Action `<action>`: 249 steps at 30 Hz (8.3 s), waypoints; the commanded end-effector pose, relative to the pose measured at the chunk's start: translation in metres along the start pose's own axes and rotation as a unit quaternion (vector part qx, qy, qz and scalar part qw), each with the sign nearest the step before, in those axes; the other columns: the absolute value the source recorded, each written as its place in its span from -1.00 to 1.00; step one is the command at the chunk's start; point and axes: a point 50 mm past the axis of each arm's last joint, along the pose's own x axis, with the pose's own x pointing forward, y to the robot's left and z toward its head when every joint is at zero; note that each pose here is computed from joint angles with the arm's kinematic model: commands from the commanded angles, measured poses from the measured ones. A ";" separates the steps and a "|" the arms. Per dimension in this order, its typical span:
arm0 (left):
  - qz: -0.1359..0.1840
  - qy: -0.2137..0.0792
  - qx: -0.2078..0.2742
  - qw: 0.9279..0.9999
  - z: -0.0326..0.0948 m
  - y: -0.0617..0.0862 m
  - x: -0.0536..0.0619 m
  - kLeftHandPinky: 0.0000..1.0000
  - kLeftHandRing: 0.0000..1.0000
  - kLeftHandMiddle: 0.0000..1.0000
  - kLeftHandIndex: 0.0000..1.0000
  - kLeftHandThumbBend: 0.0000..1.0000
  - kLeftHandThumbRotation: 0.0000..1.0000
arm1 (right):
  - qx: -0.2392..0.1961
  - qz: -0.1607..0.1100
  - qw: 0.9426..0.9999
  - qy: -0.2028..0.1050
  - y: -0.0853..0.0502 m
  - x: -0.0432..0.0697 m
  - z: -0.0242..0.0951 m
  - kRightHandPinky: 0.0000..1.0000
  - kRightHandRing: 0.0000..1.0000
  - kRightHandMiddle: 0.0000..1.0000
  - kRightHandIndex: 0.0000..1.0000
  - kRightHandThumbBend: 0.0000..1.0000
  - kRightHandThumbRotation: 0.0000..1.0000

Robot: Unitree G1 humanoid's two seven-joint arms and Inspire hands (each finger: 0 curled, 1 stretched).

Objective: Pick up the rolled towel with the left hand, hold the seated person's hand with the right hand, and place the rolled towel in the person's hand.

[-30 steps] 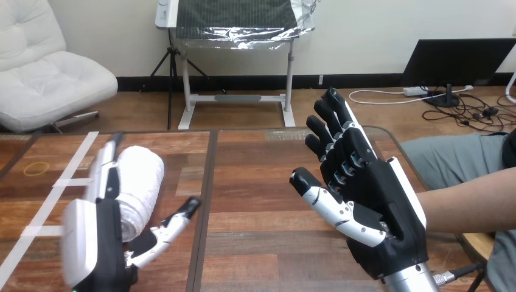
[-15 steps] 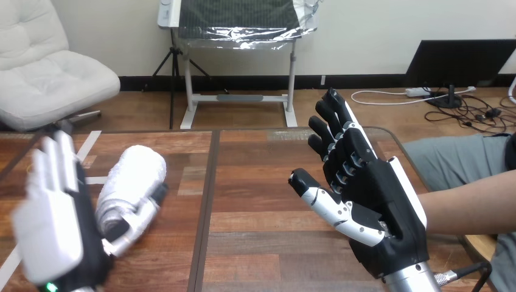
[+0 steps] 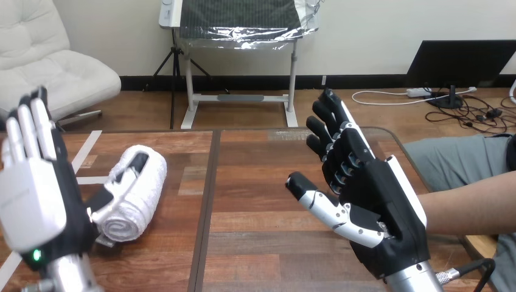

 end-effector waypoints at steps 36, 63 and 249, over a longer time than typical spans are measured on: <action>-0.175 0.063 0.005 0.983 0.003 -0.069 0.072 0.73 0.79 0.83 0.85 0.86 0.37 | -0.009 0.012 0.999 -0.040 0.003 0.015 0.017 1.00 1.00 1.00 1.00 0.07 -1.00; -0.247 0.061 0.108 0.961 0.002 -0.087 0.088 0.73 0.75 0.79 0.80 0.93 0.43 | -0.014 0.015 0.999 -0.036 0.002 0.016 0.017 1.00 1.00 1.00 1.00 0.08 -1.00; -0.259 -0.045 -0.365 0.893 0.051 -0.060 0.051 -0.22 -0.21 -0.17 -0.02 0.38 -0.64 | -0.019 0.014 0.999 -0.023 -0.009 0.014 0.023 1.00 1.00 1.00 1.00 -0.03 -1.00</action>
